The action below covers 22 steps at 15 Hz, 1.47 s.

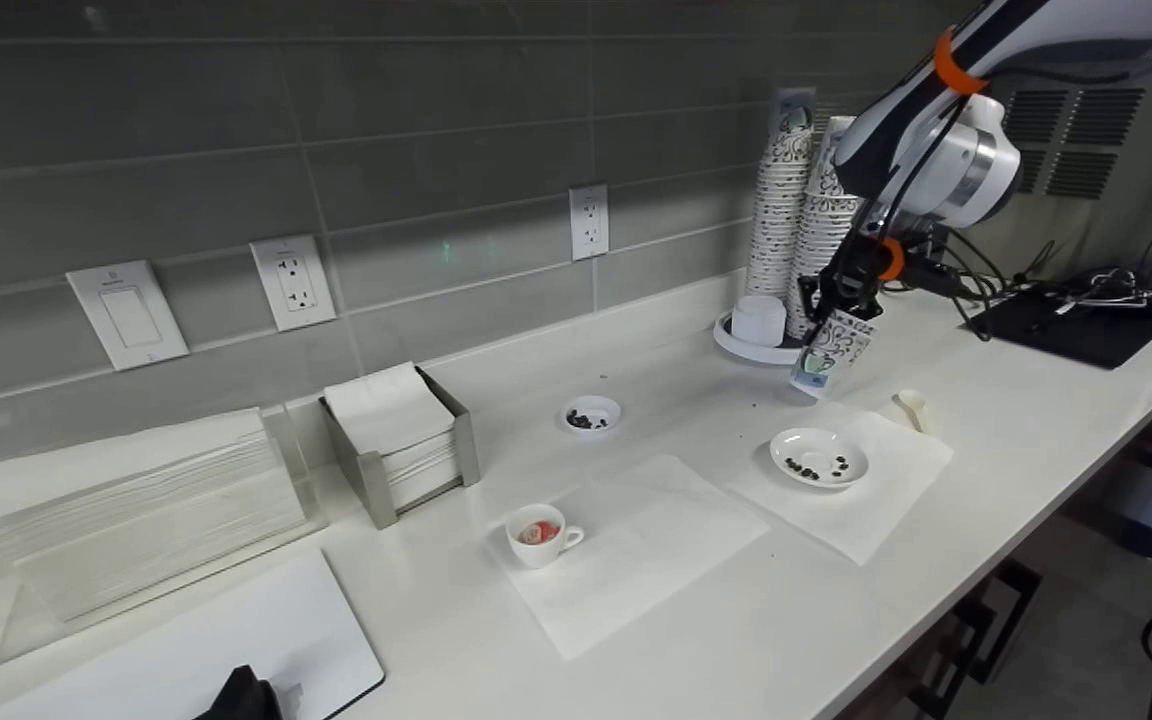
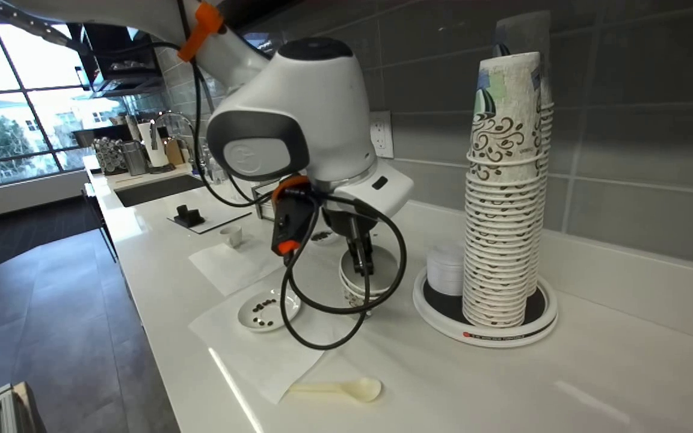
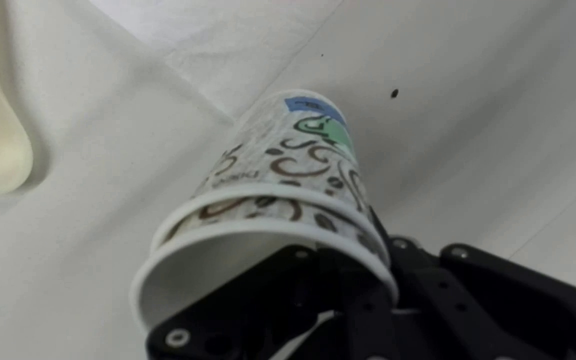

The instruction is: Put the left cup in the right cup, then move the cups to the left

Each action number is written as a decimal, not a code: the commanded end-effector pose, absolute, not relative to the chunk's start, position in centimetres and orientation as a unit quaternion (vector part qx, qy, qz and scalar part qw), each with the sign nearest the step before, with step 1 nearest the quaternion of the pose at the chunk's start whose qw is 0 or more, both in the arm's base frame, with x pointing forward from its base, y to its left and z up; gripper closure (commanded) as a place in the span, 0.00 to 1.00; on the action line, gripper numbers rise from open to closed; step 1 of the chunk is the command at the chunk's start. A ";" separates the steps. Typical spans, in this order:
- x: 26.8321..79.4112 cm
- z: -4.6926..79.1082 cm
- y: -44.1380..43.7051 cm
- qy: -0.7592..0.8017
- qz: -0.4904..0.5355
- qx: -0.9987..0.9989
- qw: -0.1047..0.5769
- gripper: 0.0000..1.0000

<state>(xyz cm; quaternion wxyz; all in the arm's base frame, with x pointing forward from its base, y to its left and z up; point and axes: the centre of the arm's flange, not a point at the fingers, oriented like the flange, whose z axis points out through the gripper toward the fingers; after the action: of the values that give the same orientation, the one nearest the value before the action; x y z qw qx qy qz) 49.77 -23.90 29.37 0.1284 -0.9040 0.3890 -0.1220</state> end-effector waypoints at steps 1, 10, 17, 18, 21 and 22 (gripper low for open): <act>45.9 30.6 -19.7 0.316 -0.170 -0.926 0.114 0.99; 42.5 34.2 -8.6 0.151 -0.305 -0.937 0.084 0.99; 43.8 34.9 -8.9 0.153 -0.292 -0.941 0.082 0.97; 43.8 34.9 -8.9 0.152 -0.292 -0.941 0.082 0.97; 43.8 34.8 -7.8 0.144 -0.290 -0.943 0.072 0.99; 43.9 34.7 -6.5 0.131 -0.291 -0.946 0.065 0.99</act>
<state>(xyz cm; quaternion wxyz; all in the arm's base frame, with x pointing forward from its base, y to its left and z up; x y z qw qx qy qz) 43.84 -8.76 34.77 0.0810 -0.9417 0.1491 -0.2907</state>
